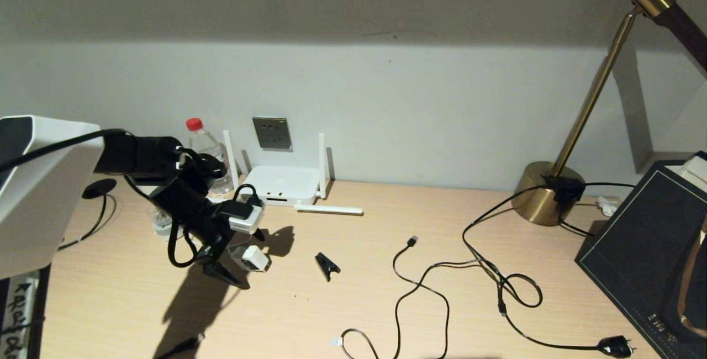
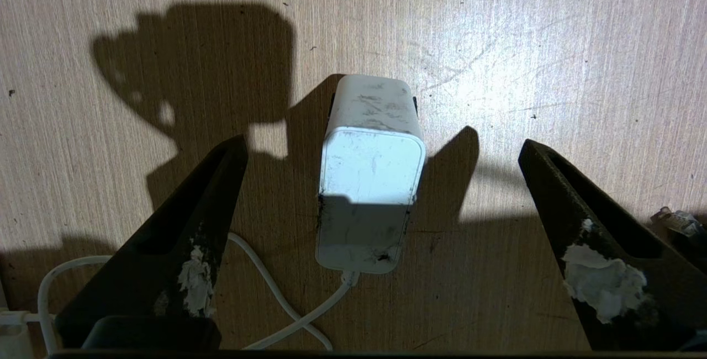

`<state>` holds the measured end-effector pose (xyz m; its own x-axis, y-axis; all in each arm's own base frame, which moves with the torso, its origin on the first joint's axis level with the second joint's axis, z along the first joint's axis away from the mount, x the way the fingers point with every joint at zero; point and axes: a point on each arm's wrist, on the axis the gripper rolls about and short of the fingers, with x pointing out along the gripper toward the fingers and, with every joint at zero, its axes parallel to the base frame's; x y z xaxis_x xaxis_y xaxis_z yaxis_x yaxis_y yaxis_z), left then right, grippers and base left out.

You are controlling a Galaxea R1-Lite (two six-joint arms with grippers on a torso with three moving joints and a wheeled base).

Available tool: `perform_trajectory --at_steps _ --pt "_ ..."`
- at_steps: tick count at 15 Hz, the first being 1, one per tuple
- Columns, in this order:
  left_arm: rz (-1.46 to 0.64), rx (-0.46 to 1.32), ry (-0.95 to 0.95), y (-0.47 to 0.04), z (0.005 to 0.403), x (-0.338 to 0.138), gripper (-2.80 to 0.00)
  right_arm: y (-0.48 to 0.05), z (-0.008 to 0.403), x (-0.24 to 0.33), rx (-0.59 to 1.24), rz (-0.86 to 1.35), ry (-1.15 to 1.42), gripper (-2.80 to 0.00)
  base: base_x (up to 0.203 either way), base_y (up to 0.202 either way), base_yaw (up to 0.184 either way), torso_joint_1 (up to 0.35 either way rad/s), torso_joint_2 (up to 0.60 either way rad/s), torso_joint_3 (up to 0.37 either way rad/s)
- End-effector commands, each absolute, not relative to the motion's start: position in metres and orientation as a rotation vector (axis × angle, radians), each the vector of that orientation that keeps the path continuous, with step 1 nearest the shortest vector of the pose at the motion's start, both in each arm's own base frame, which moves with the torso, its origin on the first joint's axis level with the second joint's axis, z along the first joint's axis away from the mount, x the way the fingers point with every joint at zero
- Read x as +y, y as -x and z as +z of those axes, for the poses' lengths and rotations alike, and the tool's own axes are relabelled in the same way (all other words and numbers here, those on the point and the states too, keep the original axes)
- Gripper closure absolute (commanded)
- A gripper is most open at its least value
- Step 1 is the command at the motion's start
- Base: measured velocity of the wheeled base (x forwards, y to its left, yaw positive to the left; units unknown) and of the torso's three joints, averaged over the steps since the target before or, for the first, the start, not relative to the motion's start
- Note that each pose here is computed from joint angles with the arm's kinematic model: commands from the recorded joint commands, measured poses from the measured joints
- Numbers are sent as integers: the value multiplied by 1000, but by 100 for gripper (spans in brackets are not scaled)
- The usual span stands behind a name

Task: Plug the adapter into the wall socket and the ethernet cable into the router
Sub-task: Pick up plug

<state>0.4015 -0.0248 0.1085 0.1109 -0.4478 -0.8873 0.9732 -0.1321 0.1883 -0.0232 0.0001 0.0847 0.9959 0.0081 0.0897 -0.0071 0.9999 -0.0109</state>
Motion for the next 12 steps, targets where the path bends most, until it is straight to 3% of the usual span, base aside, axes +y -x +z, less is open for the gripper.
perform_trajectory --at_steps 1,10,11,12 --pt "-1402 668 -1058 -400 110 -25 -280 20 75 0 -54 9 11 0 0 0 0 0 0 0" --pt "-1407 681 -1043 -401 105 -25 -280 20 75 0 -54 9 11 0 0 0 0 0 0 0" --pt "-1408 681 -1044 -401 105 -25 0 20 75 0 -54 9 11 0 0 0 0 0 0 0" --pt "-1410 683 -1042 -402 104 -25 0 20 75 0 -54 9 11 0 0 0 0 0 0 0"
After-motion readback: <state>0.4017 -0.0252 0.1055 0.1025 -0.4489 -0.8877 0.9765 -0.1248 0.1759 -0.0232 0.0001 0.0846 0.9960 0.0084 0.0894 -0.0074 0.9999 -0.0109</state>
